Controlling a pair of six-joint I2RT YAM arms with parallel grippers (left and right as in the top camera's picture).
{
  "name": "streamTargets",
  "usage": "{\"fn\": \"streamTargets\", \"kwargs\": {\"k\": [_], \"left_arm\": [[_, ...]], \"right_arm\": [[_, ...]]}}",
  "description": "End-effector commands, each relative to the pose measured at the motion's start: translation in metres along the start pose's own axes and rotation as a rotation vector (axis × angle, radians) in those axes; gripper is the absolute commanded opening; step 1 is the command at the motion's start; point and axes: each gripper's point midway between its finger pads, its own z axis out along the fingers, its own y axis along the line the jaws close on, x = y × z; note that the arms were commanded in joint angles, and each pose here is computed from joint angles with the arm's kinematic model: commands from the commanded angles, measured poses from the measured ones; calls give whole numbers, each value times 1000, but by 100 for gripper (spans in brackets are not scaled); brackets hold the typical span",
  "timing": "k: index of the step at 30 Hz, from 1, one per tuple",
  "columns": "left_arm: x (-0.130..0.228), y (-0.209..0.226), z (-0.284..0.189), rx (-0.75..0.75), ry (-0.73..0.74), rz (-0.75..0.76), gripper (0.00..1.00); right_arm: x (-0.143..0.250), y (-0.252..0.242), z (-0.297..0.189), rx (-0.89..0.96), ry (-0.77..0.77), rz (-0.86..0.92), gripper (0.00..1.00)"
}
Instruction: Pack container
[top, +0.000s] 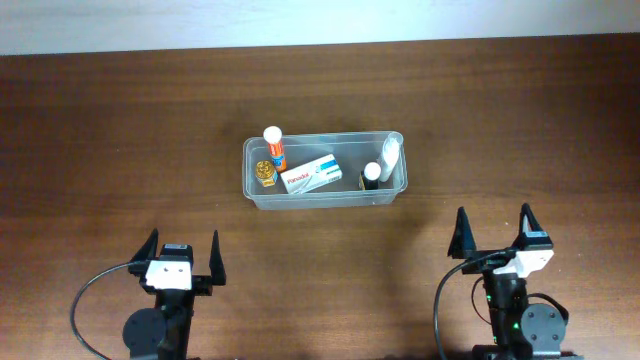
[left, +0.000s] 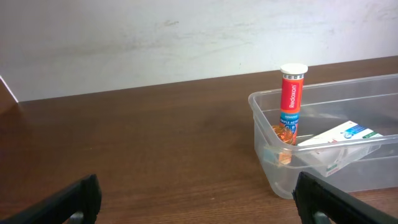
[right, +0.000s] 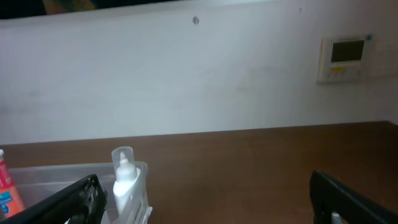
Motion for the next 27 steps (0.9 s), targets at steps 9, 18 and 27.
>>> {"fn": "streamTargets", "kwargs": {"k": [9, 18, 27], "left_arm": [[0, -1, 0, 8, -7, -5, 99], [0, -1, 0, 9, -7, -5, 100], [0, -1, 0, 8, -7, -5, 99]], "right_arm": [[44, -15, -2, 77, 136, -5, 98], [51, -14, -3, 65, 167, -96, 98], [51, -14, -3, 63, 168, -129, 98]]}}
